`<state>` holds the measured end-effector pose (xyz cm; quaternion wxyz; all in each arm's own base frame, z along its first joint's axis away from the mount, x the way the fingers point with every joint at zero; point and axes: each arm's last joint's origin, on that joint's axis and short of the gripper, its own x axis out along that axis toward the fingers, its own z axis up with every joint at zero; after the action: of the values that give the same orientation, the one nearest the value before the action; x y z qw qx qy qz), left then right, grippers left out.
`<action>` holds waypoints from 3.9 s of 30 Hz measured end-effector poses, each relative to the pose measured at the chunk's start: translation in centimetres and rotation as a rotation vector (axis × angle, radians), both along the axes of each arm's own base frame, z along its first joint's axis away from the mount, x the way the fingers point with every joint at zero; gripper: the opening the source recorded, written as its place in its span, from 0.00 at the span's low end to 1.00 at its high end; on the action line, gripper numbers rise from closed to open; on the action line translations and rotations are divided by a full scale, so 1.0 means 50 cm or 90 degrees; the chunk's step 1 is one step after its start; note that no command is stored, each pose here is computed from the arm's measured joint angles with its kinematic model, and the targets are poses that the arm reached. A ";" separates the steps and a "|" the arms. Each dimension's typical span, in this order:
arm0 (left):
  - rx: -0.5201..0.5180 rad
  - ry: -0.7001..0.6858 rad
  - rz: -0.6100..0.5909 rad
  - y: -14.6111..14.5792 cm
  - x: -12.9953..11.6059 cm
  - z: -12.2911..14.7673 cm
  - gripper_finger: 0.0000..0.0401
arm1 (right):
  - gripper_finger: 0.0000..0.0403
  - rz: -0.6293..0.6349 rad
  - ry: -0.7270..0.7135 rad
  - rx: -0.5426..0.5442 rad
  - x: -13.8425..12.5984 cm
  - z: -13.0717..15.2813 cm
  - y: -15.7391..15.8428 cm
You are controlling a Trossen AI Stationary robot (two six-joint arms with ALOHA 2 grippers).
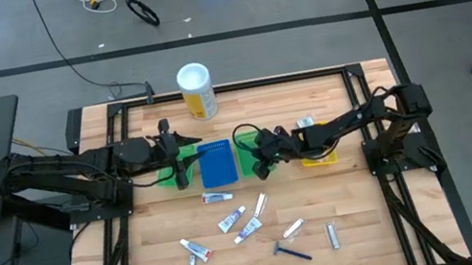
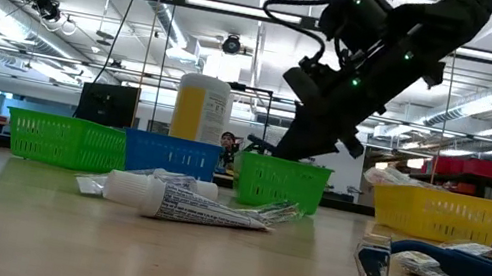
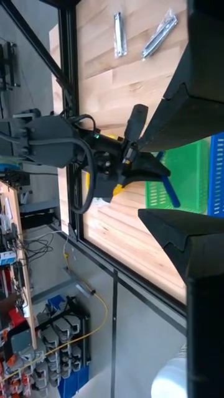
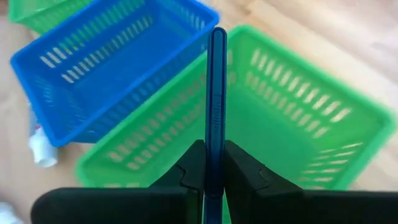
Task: Pick & Place Travel size toiletries
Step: Put the blue razor into the right green bin
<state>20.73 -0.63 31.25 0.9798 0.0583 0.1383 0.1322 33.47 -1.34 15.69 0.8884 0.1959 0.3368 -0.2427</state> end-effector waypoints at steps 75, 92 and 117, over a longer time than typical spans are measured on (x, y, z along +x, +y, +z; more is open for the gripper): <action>-0.039 0.009 0.007 0.000 -0.001 -0.007 0.42 | 0.48 0.383 -0.045 0.050 -0.110 0.062 0.364; -0.049 0.007 0.010 0.000 -0.002 -0.007 0.42 | 0.48 0.378 -0.089 0.068 -0.116 0.106 0.488; -0.056 0.023 -0.011 -0.002 -0.002 -0.013 0.42 | 0.45 0.354 -0.002 0.108 -0.118 0.008 0.539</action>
<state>20.62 -0.74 30.63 0.9798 0.0191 0.1612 0.1168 27.56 25.62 16.07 0.9018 0.1704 0.3952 0.0394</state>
